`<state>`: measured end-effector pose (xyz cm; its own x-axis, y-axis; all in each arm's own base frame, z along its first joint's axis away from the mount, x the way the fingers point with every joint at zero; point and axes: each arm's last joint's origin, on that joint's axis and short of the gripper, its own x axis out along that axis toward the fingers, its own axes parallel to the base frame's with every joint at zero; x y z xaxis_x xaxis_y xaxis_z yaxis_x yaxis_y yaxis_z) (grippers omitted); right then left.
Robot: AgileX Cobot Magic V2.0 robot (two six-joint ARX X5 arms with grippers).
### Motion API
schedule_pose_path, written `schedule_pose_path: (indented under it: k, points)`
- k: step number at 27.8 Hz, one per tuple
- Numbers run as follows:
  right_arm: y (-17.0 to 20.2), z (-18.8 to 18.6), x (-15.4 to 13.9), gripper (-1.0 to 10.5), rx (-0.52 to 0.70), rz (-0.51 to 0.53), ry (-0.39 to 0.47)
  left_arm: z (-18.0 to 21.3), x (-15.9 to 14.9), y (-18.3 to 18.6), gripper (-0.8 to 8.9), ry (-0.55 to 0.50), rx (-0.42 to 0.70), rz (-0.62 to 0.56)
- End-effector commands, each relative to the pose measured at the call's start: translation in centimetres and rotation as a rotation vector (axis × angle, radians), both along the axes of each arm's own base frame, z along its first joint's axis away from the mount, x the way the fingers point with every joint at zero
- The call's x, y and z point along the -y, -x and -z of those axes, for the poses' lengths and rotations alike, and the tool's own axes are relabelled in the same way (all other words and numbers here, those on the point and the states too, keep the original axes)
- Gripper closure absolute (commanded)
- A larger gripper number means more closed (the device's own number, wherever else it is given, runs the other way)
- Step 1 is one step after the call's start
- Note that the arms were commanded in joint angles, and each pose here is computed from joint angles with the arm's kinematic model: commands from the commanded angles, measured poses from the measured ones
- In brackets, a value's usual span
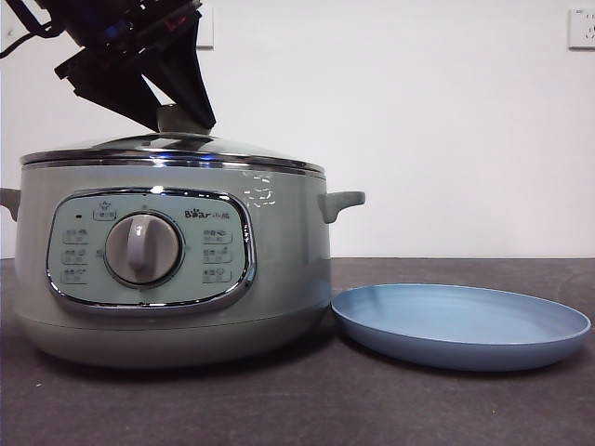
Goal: Take the pumpkin out from the steamer,put the pumpkin in the blue plate,close the lid
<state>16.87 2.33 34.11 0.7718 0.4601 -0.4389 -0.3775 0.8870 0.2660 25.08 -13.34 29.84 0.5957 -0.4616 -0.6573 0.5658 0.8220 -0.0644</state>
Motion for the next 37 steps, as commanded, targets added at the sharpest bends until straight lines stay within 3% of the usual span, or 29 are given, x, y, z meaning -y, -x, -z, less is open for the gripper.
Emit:
schedule_pose_path:
  k: [1,11,20,32,37]
  points:
    - [0.1,0.0,0.0,5.1,-0.008,-0.004,0.008,-0.3,0.2,-0.2,8.22,-0.009,0.026,0.010]
    - [0.2,0.1,-0.1,5.1,-0.024,-0.014,0.004,-5.1,-0.2,0.6,8.22,0.058,0.157,0.009]
    - [-1.0,0.7,-1.7,5.1,-0.046,-0.154,-0.027,-9.9,-1.8,3.3,8.22,0.095,0.274,-0.023]
    - [-5.0,2.6,-9.6,5.0,-0.124,-0.439,0.004,-12.9,-6.0,9.6,8.22,-0.023,0.423,-0.264]
    - [-7.0,2.1,-13.7,4.3,-0.127,-0.515,0.099,-13.8,-7.8,12.4,8.22,-0.038,0.483,-0.352]
